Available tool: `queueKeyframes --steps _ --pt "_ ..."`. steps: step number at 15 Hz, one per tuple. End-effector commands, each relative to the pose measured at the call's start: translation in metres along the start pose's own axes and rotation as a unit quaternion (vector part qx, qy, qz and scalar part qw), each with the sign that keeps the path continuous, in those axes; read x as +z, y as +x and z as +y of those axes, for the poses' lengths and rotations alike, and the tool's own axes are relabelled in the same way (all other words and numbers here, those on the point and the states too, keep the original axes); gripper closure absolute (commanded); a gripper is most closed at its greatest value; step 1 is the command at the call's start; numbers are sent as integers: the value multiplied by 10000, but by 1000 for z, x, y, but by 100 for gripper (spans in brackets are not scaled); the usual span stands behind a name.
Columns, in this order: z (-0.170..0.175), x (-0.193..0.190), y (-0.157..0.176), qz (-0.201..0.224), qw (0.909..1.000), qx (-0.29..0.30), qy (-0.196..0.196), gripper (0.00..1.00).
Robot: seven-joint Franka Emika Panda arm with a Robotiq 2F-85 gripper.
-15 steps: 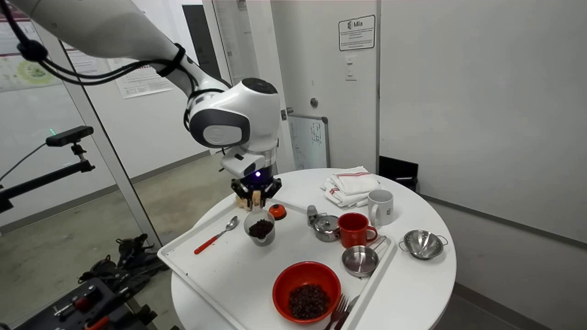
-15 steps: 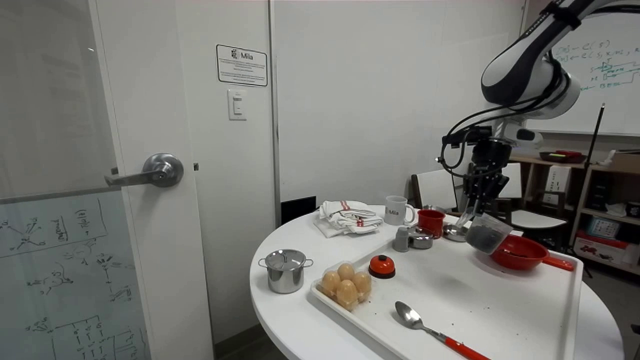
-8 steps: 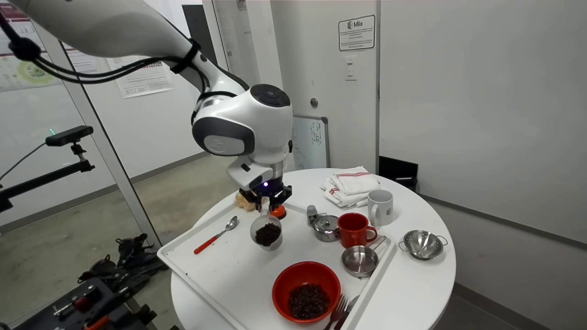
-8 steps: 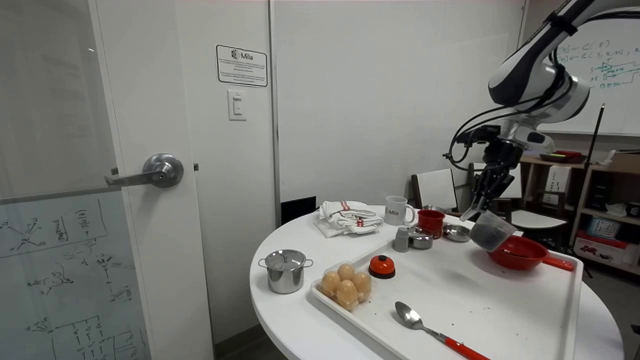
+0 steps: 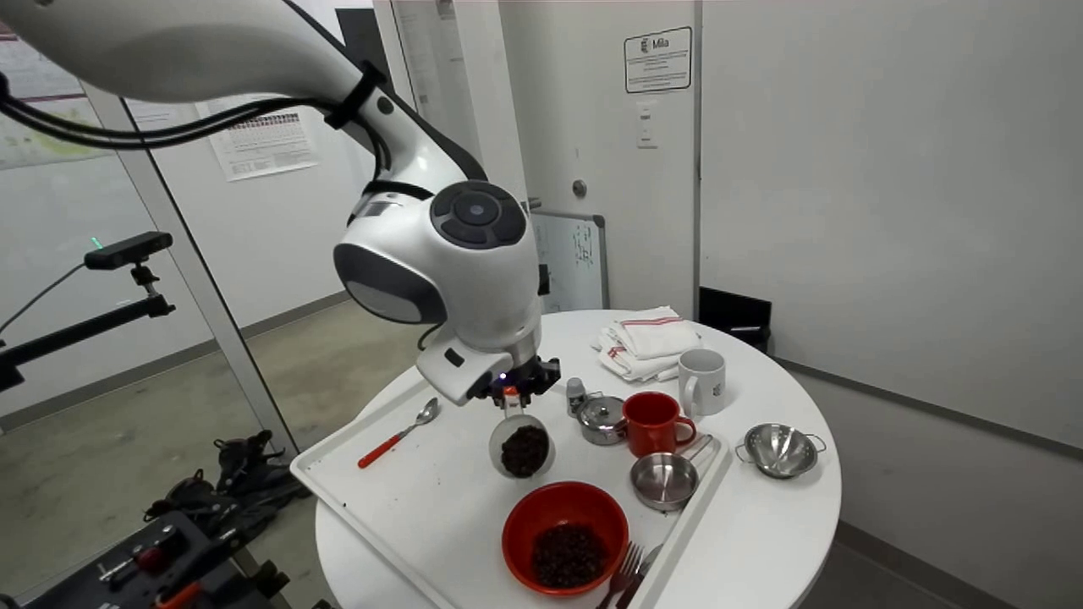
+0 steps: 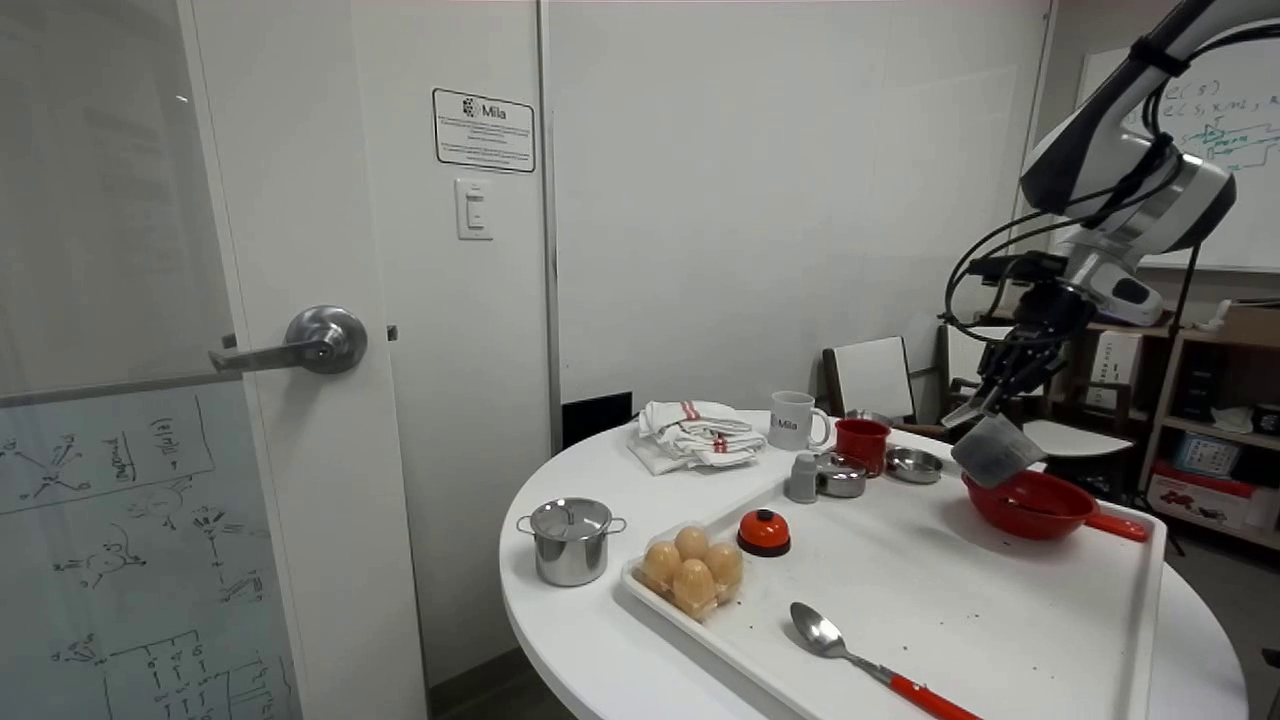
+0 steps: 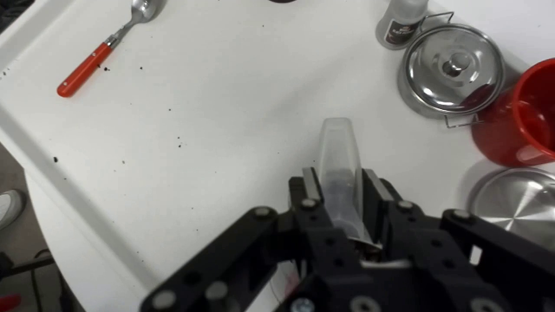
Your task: Pour some of the contents in the clear jug into the red bowl
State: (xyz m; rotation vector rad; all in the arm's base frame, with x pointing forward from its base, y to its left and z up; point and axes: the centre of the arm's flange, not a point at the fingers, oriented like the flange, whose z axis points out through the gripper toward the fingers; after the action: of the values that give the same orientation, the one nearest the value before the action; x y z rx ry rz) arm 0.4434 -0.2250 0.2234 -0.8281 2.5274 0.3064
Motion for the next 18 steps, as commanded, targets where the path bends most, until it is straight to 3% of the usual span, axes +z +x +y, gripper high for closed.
queueKeyframes --steps 1,4,9,18 --pt "11 -22 27 -652 9958 -533 358 93" --pt "9 -32 39 -1169 9892 -690 549 93" --pt "15 -30 71 -2250 9725 -295 526 93" --pt "31 -33 121 -3008 9515 181 612 93"
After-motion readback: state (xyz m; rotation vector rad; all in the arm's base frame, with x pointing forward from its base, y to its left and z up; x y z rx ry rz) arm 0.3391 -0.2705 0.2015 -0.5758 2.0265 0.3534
